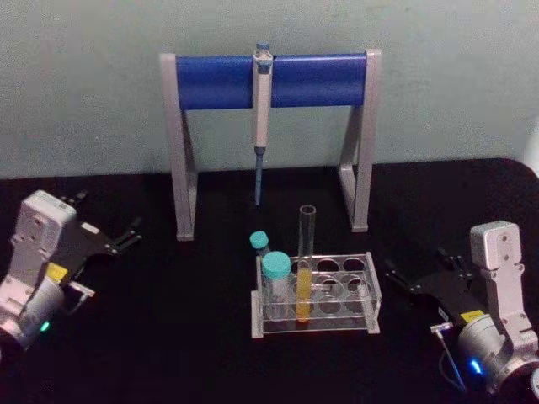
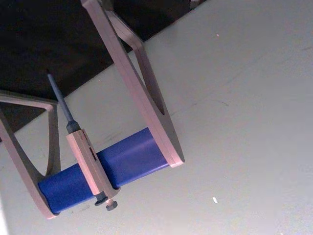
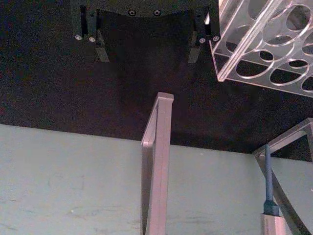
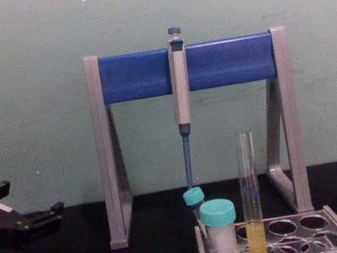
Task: Pick up the test tube from the test tube rack, shake it, then place it back into the test tube rack.
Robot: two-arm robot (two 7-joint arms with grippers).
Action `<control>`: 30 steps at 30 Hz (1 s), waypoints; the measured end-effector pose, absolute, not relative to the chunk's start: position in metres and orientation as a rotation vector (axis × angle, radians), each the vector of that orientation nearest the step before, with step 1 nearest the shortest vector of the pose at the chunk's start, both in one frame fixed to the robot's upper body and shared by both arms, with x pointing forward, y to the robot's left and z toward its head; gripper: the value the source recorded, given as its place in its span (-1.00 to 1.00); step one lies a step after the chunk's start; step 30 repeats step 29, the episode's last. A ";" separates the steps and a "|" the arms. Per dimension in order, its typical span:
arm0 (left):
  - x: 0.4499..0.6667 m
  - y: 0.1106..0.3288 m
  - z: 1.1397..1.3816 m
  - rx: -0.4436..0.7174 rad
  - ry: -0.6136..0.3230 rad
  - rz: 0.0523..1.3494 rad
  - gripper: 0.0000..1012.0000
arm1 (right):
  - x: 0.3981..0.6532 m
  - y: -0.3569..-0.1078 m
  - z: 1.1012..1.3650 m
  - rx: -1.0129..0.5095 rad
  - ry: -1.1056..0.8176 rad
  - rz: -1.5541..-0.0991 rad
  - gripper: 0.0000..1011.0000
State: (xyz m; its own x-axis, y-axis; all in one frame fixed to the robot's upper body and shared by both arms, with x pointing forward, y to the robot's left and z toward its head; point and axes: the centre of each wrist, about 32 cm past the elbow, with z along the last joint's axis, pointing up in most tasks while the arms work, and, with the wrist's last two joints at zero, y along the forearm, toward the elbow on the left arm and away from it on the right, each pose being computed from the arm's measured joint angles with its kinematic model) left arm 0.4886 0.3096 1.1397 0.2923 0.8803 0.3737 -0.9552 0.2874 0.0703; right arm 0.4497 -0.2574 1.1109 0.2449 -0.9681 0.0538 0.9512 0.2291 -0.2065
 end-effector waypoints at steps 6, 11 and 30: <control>0.489 0.310 1.140 0.304 -0.285 1.248 0.98 | 0.450 -0.257 1.112 -0.211 0.089 -1.322 0.98; 0.489 0.310 1.140 0.304 -0.285 1.248 0.98 | 0.450 -0.257 1.112 -0.210 0.088 -1.322 0.98; 0.489 0.310 1.140 0.304 -0.285 1.248 0.98 | 0.450 -0.257 1.112 -0.208 0.086 -1.320 0.98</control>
